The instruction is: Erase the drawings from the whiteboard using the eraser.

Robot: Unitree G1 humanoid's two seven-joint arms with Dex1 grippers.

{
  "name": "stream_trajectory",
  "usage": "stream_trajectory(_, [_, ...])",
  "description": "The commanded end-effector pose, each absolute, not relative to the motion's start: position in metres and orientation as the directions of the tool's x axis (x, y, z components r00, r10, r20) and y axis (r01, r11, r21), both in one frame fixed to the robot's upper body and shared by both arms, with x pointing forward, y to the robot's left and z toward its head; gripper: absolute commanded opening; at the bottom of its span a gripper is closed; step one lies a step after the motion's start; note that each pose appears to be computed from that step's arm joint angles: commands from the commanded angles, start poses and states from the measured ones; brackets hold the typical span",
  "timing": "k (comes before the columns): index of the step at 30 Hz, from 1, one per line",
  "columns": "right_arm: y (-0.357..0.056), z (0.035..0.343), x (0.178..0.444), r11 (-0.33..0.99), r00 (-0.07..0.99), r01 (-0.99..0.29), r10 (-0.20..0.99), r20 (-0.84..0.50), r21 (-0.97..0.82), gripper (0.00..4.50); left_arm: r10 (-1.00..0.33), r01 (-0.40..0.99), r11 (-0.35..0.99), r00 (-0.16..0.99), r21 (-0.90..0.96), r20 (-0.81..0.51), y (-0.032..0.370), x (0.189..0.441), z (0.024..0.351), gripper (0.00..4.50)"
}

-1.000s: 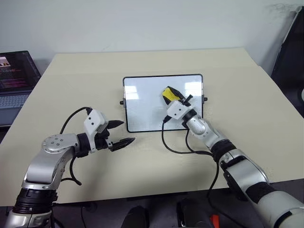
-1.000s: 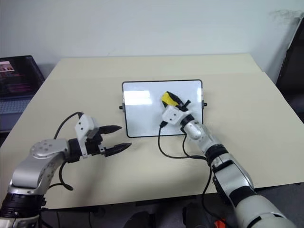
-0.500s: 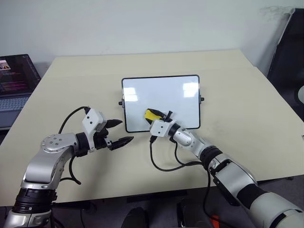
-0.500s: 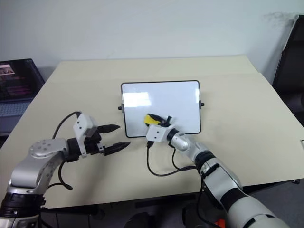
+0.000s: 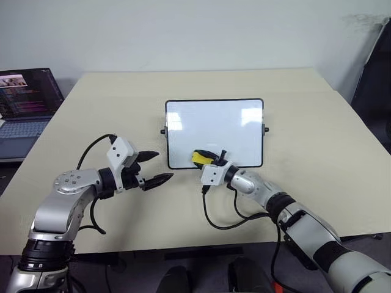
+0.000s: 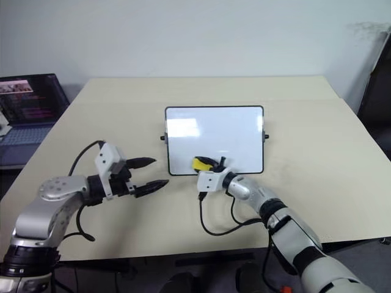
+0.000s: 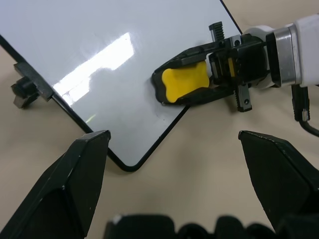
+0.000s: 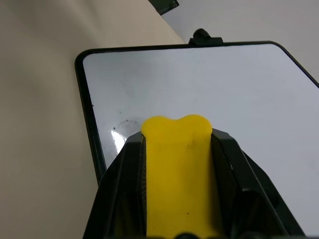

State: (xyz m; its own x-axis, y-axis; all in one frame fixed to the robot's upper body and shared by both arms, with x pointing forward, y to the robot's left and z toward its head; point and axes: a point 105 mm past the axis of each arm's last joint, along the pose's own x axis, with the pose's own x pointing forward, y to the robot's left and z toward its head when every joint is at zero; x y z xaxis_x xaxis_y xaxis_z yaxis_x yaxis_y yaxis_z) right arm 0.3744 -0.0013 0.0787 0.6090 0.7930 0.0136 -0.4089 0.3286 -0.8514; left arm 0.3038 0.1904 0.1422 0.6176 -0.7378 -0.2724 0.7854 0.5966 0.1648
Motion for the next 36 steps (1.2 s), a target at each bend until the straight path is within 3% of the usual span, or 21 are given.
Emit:
stream_trajectory(1, [-0.045,0.071,0.386,0.371,0.701,-0.401,0.712,-0.02,-0.837,1.33,-0.755,0.795,0.576,0.607,0.193,-0.247,0.185,0.302,0.153,4.5])
stream_trajectory(10, [-0.065,0.096,0.366,0.398,0.658,-0.353,0.749,0.077,-0.847,1.33,-0.794,0.835,0.516,0.55,0.192,-0.258,0.172,0.298,0.154,4.5])
stream_trajectory(16, [-0.055,0.158,0.35,0.604,0.645,-0.318,0.703,0.3,-0.731,1.33,-0.846,0.882,0.419,0.465,0.216,-0.259,0.15,0.295,0.164,4.5])
stream_trajectory(22, [-0.085,0.172,0.341,0.799,0.803,-0.308,0.509,0.308,-0.517,1.33,-0.87,0.908,0.315,0.393,0.276,-0.298,0.126,0.3,0.17,4.5])
stream_trajectory(27, [-0.14,0.168,0.334,0.917,0.939,-0.152,0.25,0.235,-0.368,1.33,-0.9,0.92,0.249,0.336,0.304,-0.279,0.098,0.31,0.178,4.5])
stream_trajectory(33, [-0.209,0.15,0.321,0.948,0.996,0.011,0.019,0.09,-0.319,1.33,-0.931,0.943,0.144,0.232,0.3,-0.283,0.068,0.31,0.177,4.5])
stream_trajectory(36, [-0.227,0.139,0.321,0.963,0.999,0.032,-0.028,0.02,-0.268,1.33,-0.941,0.95,0.102,0.189,0.295,-0.282,0.055,0.31,0.179,4.5])
